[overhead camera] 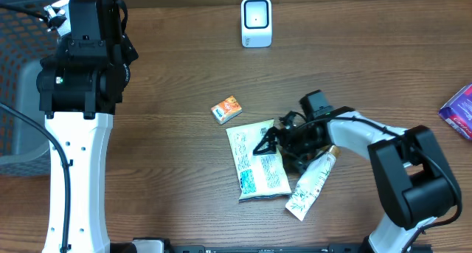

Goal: Scan the item barcode

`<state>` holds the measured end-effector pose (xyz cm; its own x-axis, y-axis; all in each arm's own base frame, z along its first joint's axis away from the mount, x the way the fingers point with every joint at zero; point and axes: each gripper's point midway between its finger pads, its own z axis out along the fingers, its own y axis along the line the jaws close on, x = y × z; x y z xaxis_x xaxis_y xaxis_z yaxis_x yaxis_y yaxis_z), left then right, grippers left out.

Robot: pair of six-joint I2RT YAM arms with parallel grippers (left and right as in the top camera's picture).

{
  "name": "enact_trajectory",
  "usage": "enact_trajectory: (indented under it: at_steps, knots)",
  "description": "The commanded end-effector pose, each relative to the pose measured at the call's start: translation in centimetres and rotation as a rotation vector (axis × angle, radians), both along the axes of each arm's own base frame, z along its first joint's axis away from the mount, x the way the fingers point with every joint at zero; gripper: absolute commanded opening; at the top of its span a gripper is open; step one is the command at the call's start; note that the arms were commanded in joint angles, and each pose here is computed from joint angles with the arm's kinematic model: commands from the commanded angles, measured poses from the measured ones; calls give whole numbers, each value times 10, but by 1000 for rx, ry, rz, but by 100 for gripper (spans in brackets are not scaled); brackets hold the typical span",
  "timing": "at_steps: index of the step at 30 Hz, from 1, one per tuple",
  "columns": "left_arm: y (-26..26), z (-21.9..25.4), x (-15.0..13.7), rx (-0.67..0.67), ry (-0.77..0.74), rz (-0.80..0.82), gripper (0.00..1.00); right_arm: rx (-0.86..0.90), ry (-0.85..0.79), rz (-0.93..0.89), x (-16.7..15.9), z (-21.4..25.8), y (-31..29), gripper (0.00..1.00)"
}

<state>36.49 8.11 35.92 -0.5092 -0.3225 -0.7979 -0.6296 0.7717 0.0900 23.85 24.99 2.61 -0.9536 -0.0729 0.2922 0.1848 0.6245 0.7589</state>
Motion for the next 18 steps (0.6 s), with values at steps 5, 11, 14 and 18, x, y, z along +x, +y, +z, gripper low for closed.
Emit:
enact_trajectory:
  at_steps: [5,11,14,18]
  knots:
    - [3,3,0,5,-10,17,100,-305,-20,40,-26,-62,-15,100]
    - [3,3,0,5,-11,17,100,-415,-33,-62,-24,-87,-32,100]
    - [3,3,0,5,-11,17,100,-409,-21,-109,-25,-99,-29,93]
    - [3,3,0,6,-10,17,100,-426,9,-91,-37,-121,-26,52]
